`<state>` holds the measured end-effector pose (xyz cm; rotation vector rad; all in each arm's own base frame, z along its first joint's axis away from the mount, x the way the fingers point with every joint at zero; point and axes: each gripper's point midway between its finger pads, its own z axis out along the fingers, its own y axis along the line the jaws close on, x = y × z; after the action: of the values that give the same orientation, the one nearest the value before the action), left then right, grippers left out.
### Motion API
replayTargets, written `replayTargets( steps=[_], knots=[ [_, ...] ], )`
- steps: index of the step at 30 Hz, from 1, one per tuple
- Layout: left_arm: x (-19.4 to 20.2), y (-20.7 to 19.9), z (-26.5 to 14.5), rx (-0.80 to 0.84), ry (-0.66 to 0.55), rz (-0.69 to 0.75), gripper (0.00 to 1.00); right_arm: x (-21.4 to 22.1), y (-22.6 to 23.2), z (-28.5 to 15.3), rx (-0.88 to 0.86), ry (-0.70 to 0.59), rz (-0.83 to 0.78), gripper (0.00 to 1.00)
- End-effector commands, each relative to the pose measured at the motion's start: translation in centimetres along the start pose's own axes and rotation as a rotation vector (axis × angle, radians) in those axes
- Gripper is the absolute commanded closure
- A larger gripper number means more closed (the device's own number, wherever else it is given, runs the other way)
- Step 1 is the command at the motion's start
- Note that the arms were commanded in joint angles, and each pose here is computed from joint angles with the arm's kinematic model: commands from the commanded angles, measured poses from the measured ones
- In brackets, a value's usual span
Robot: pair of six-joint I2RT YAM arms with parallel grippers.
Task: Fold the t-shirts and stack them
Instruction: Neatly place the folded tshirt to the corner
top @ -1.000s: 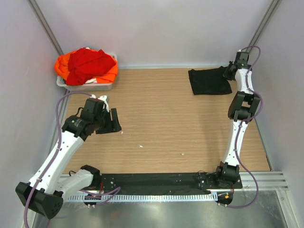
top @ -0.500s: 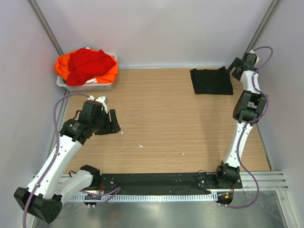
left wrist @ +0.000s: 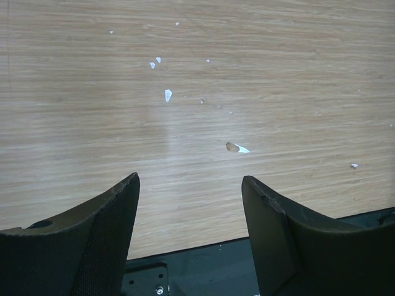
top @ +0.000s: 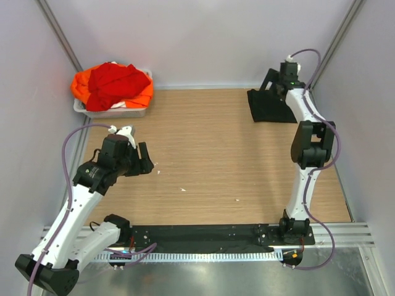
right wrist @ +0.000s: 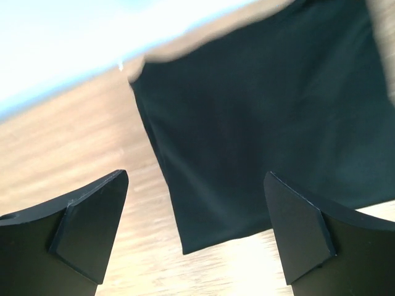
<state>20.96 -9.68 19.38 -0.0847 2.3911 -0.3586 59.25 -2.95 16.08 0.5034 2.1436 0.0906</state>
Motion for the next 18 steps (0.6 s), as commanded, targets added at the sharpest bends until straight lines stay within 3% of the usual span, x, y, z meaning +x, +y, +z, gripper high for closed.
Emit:
replayTargets(
  steps=[1,9,18],
  knots=[
    [-1.5,-0.2,-0.4,0.013,-0.081,0.002,0.31,4.1,-2.3,2.6,0.086,0.124,-0.027,0.02],
    [-1.6,0.0,-0.5,0.005,-0.092,-0.002,0.31,6.2,-2.3,5.5,0.172,0.16,-0.145,0.05],
    [-1.7,0.2,-0.4,-0.01,-0.09,-0.004,0.32,9.5,-7.4,8.5,0.41,0.227,-0.296,0.06]
  ],
)
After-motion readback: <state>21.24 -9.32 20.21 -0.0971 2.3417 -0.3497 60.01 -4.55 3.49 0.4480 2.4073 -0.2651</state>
